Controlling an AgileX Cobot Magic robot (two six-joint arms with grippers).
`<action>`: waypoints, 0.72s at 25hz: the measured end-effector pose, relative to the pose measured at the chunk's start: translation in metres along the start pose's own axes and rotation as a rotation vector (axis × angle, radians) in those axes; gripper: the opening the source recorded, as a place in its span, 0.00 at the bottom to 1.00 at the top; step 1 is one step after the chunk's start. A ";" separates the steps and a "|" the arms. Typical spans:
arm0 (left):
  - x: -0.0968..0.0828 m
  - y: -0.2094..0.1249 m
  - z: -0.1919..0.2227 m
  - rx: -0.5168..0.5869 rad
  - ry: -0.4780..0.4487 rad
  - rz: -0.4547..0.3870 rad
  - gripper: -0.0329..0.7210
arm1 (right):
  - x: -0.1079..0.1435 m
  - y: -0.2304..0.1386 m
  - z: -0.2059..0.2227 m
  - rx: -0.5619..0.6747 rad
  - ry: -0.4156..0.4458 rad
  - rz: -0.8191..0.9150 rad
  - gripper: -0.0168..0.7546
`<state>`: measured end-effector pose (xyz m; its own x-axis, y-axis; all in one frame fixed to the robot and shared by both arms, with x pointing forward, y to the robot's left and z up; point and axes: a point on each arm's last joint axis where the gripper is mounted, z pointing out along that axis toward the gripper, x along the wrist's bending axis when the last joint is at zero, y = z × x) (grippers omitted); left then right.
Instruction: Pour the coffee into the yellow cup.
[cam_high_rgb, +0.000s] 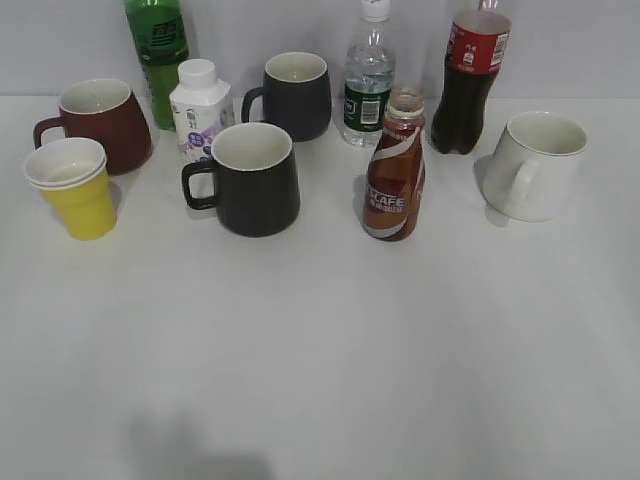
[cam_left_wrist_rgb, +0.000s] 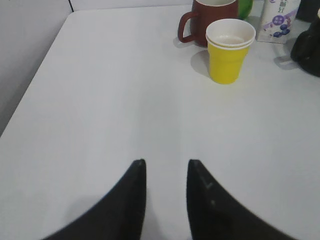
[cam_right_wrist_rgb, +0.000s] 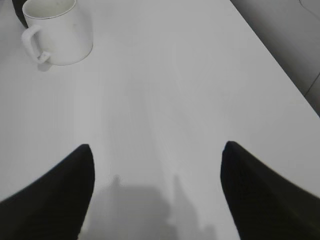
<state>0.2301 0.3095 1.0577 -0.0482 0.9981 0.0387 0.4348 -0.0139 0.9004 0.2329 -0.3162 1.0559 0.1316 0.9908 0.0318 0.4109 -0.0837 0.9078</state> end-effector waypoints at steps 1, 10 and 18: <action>0.000 0.000 0.000 0.000 0.000 0.000 0.34 | 0.000 0.000 0.000 0.000 0.000 0.000 0.78; 0.000 0.000 0.000 0.000 0.000 0.000 0.34 | 0.000 0.000 0.000 0.000 0.000 0.000 0.78; 0.000 0.000 0.000 0.000 0.000 0.000 0.34 | 0.000 0.000 0.000 0.000 0.000 0.000 0.78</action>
<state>0.2301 0.3095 1.0577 -0.0482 0.9981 0.0387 0.4348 -0.0139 0.9004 0.2329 -0.3162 1.0559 0.1316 0.9908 0.0318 0.4109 -0.0837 0.9078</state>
